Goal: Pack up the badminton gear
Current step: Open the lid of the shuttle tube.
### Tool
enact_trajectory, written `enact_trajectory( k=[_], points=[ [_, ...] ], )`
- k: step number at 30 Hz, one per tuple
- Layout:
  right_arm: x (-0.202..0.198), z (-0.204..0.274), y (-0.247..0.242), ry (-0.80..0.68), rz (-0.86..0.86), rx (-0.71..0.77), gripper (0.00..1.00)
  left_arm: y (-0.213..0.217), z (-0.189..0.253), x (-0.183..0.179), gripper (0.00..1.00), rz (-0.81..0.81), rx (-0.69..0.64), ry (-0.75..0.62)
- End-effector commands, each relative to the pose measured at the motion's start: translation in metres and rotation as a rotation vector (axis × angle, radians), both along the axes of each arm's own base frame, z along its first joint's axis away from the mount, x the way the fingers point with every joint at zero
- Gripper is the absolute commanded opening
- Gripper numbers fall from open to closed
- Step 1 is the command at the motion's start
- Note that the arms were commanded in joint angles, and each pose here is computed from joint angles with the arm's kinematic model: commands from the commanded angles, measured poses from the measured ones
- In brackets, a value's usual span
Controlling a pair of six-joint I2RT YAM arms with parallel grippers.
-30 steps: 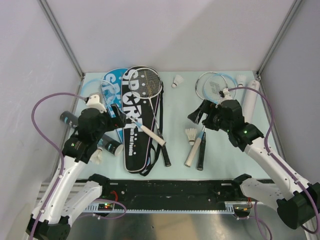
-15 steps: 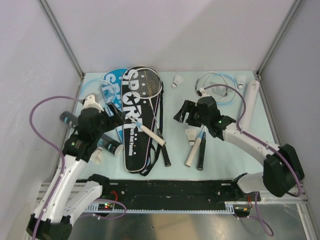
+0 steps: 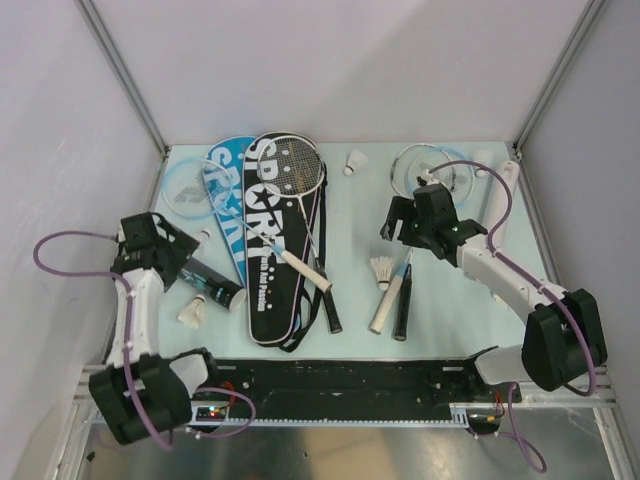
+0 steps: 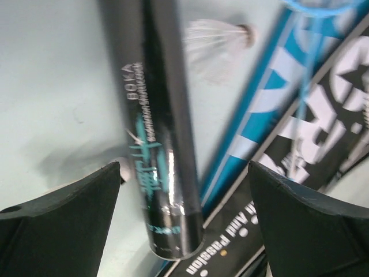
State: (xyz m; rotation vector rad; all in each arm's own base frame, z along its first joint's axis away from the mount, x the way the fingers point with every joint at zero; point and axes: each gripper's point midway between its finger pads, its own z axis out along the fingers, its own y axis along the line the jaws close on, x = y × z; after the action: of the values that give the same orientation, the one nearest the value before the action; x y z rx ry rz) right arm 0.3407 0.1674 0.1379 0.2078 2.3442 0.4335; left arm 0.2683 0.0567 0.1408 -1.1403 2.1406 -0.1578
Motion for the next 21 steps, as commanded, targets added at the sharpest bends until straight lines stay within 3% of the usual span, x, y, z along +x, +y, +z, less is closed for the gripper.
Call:
enact_trajectory(
  k=[1, 6, 13, 21],
  points=[
    [-0.006, 0.027, 0.013, -0.063, 0.119, 0.002, 0.87, 0.020, -0.033, -0.008, 0.96, 0.097, -0.033, 0.135],
    [-0.012, 0.031, 0.024, -0.081, 0.191, 0.028, 0.88, 0.041, -0.040, 0.001, 0.98, 0.103, 0.032, 0.190],
    [-0.017, 0.040, 0.038, -0.109, 0.252, 0.089, 0.88, 0.040, -0.062, 0.007, 0.98, 0.087, -0.016, 0.247],
    [-0.027, 0.039, 0.052, -0.113, 0.298, 0.103, 0.88, 0.041, -0.074, 0.025, 0.89, 0.065, -0.063, 0.266]
  ],
)
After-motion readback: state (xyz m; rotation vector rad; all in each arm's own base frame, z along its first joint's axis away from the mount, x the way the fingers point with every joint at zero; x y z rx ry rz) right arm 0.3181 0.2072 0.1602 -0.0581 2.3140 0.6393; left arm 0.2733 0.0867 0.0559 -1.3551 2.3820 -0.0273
